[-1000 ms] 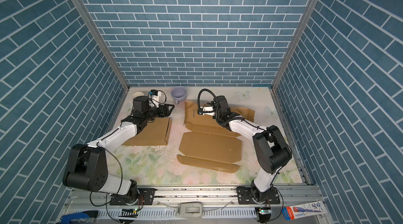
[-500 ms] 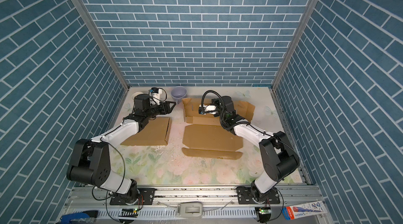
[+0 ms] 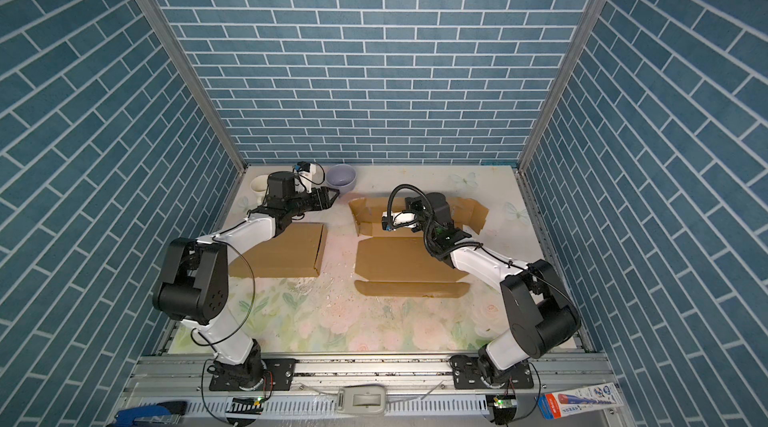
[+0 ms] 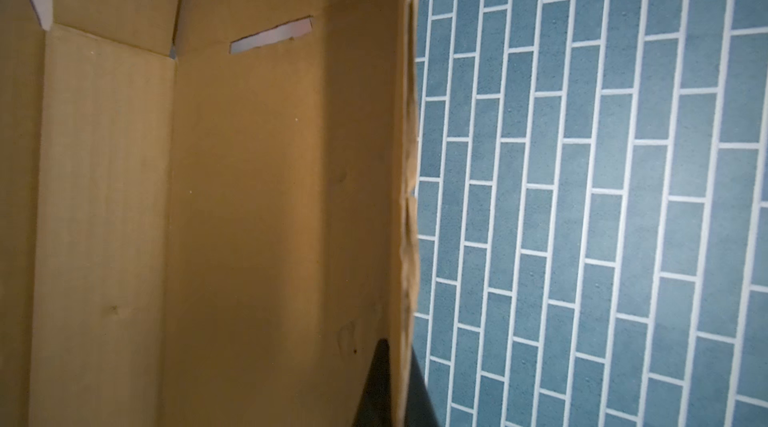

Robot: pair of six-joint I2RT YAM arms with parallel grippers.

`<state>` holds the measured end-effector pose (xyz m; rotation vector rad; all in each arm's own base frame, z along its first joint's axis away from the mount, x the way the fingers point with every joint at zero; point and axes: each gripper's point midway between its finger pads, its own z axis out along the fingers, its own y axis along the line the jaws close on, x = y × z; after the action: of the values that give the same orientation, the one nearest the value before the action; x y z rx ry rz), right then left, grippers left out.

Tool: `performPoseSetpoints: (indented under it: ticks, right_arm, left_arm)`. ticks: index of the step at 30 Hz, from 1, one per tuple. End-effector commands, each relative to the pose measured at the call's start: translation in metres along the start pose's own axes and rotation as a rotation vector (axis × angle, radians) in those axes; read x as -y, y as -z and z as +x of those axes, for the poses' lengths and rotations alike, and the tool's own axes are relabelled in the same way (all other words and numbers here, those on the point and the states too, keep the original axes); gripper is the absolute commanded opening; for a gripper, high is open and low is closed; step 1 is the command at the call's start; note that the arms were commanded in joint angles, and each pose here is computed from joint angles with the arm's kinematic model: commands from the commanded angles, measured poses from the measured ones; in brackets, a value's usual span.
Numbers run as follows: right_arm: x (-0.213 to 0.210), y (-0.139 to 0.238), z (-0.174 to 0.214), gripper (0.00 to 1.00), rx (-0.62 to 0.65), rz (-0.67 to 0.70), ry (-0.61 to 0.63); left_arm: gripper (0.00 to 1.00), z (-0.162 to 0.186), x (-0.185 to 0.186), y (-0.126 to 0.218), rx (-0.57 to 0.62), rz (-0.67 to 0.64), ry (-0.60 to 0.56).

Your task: Fold the paper box

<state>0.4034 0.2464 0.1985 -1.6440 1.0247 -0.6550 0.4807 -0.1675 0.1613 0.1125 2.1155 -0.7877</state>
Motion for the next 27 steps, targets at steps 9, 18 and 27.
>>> performPoseSetpoints:
  ticks: [9, 18, 27]
  right_arm:
    - [-0.012, 0.004, -0.002, 0.00, 0.008, -0.018, 0.038]
    - [-0.014, -0.010, -0.002, 0.00, 0.005, -0.093, 0.020]
    - [-0.014, -0.024, 0.000, 0.00, 0.003, -0.128, 0.015]
  left_arm:
    - [0.65, 0.023, 0.041, -0.008, -0.103, 0.195, -0.072]
    - [0.64, 0.076, 0.052, -0.009, -0.257, 0.123, -0.177]
    - [0.71, 0.082, 0.051, 0.003, -0.273, 0.114, -0.205]
